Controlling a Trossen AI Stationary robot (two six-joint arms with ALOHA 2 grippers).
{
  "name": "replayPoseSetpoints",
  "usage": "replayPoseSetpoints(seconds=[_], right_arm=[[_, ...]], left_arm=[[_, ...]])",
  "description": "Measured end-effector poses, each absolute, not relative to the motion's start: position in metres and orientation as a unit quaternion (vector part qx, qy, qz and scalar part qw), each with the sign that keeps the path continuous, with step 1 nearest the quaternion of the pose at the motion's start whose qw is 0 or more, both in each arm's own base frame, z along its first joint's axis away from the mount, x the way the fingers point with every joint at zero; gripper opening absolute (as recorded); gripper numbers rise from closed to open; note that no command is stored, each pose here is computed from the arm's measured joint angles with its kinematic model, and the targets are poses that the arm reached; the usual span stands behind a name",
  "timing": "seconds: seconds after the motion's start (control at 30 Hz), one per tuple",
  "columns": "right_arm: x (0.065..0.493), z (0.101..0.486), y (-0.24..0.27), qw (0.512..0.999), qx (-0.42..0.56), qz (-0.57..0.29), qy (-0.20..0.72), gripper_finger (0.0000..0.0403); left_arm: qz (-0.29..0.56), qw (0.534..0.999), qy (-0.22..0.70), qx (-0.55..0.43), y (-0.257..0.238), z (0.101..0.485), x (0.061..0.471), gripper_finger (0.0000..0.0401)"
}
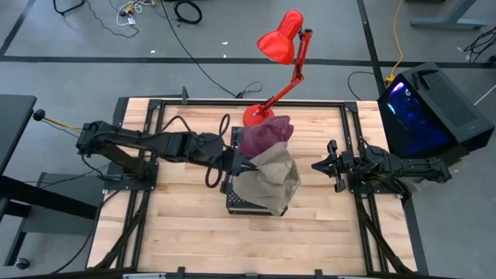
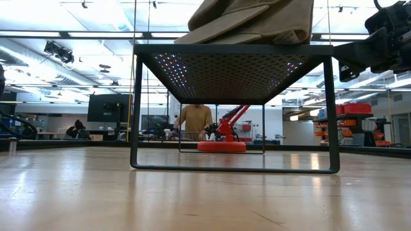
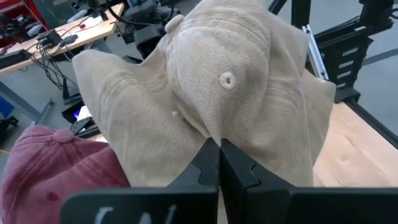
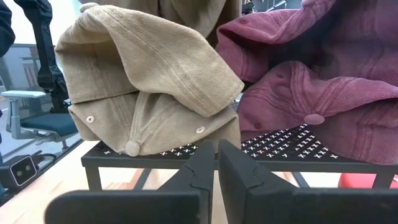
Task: Pick & Place hat
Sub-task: Stack the brown cap on top of the brown cap on the shelf
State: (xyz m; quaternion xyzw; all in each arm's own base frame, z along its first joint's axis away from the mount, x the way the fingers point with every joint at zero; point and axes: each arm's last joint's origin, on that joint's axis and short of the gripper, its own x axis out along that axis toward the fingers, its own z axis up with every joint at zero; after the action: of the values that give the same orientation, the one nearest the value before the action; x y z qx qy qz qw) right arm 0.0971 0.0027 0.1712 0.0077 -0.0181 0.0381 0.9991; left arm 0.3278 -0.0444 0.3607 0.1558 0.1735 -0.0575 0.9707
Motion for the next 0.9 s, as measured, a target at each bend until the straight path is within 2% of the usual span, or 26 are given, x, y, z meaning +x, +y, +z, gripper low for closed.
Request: replayPoseSetpoints(seconds=[0.53, 0.9], right_arm=[[0.097, 0.171, 0.003, 0.999, 0.008, 0.038, -0.018, 0.0027], [0.097, 0.171, 0.003, 0.999, 0.008, 0.038, -0.018, 0.0027]], left_arm=[[-0.078, 0.969, 0.165, 0.165, -0.044, 0.376, 0.309, 0.0001], [-0.11, 0.954, 0.159, 0.228, -0.049, 0.375, 0.307, 0.0001]])
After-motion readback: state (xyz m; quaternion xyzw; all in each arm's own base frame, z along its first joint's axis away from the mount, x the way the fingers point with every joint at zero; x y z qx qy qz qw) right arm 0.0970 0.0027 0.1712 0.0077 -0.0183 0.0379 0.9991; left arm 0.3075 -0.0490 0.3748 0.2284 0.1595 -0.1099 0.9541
